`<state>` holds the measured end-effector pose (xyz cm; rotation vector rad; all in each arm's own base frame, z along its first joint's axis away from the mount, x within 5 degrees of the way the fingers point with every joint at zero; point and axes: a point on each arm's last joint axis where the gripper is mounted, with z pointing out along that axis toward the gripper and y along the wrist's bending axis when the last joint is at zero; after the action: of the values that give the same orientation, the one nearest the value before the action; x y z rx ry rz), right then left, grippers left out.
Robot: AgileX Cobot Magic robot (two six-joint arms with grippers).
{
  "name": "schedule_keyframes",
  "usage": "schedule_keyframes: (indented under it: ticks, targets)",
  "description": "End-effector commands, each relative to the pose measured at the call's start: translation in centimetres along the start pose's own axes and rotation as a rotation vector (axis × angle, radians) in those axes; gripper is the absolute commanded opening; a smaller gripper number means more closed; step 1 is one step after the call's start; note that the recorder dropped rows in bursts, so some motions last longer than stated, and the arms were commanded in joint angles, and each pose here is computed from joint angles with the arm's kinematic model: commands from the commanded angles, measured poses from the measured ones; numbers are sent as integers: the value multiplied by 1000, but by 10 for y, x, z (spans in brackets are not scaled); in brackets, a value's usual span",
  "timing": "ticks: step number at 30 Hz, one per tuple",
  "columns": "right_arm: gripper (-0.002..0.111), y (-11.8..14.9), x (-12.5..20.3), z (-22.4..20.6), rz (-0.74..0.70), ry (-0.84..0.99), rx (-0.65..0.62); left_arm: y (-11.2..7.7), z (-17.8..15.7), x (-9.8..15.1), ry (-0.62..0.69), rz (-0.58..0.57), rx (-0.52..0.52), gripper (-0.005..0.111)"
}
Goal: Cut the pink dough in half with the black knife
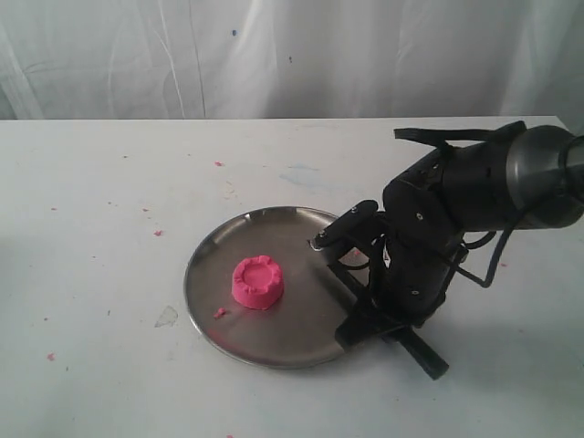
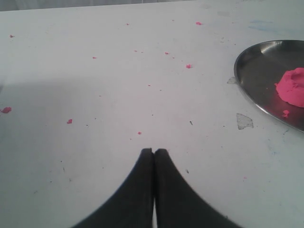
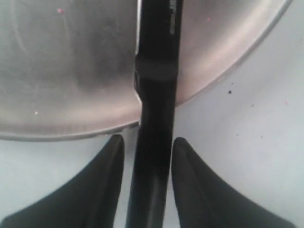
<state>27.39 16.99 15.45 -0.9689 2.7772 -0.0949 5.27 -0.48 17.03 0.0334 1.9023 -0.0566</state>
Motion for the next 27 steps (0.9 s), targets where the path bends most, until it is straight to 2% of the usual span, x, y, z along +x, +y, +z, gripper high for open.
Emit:
schedule_keyframes:
  ticks: [1,22,25,27]
  targets:
    - [37,0,-2,0,-15,-33,2,0,0,1,-2,0,5,0]
    - [37,1,4,6,-16,46,1,0,0,1,-2,0,5,0]
    - [34,1,5,10,-17,64,0,0,0,1,-2,0,5,0]
    - [27,1,6,13,-16,80,-1,0,0,1,-2,0,5,0]
